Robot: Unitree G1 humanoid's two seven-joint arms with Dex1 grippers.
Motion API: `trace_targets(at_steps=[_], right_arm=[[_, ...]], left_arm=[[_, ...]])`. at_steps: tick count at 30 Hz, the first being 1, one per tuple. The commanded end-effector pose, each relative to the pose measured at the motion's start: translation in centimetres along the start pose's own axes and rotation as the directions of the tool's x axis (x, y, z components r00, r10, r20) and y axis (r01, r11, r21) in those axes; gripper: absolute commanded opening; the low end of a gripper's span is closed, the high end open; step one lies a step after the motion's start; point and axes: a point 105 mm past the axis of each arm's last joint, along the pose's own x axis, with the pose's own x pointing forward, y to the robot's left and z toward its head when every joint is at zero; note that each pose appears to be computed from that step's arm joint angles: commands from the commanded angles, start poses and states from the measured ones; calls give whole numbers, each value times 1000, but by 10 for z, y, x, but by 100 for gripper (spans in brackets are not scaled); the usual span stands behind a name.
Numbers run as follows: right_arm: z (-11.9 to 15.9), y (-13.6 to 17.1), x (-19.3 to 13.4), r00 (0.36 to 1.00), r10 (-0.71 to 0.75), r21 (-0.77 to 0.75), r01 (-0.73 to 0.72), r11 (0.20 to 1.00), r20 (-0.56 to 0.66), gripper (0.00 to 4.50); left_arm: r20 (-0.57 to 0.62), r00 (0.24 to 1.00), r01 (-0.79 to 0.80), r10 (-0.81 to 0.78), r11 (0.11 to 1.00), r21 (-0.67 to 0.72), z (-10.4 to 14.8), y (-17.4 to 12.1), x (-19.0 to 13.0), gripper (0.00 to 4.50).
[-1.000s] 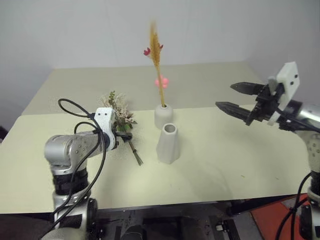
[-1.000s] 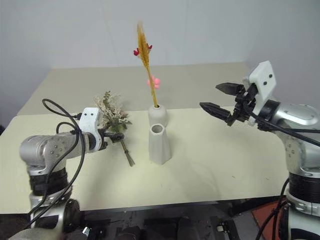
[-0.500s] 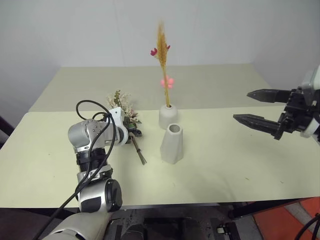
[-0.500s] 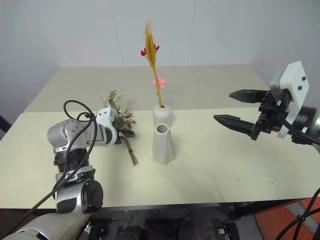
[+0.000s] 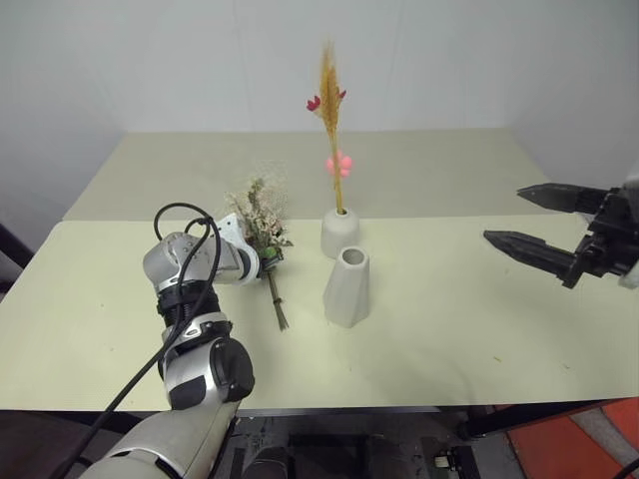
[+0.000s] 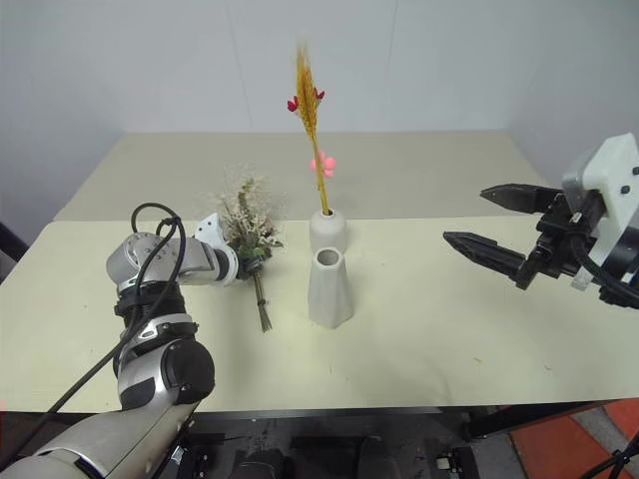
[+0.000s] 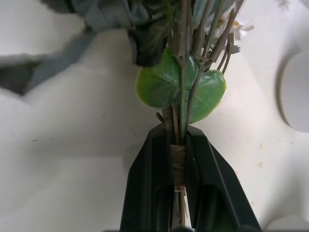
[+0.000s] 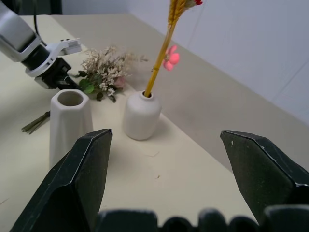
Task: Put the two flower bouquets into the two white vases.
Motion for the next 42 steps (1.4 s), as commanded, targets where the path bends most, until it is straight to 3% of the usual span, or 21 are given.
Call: trace_targets(at_steps=[1,3,5,6,8,10,13,17,23,31,42], right_arm=[[9,-2,-8,999,-50,-30,50,998,18,425],[8,-3,-10,997,-80,-27,80,996,17,425],[8,-3,-14,994,-107,-19,108,994,23,425],[7,-4,-17,993,-119,-9,119,993,24,425],[6,-2,-22,991,-133,11,133,991,34,425],[6,3,-26,992,-119,35,117,993,49,425],[2,17,-30,997,-60,36,58,998,39,425],[-11,23,-33,997,-77,39,77,996,-12,425],[-19,27,-41,985,-173,63,174,983,-24,425],[-23,28,-50,969,-243,53,245,968,-46,425],[-27,26,-46,966,-254,65,257,964,-52,425]], left_arm=[[225,973,36,-43,999,35,39,-9,-20,8],[421,891,150,-172,985,85,70,-22,-46,8],[600,705,296,-378,926,235,96,-41,-89,8],[632,615,365,-472,881,302,101,-51,-108,8],[601,392,574,-697,696,432,102,-77,-149,8],[498,221,679,-839,499,538,92,-96,-174,8],[266,96,706,-959,254,662,67,-121,-185,8],[42,16,744,-999,40,667,47,-148,-182,8],[-89,-13,742,-996,-69,667,34,-173,-164,8],[-150,5,728,-989,-99,678,20,-179,-142,8],[-154,65,734,-986,-57,677,14,-175,-120,8]])
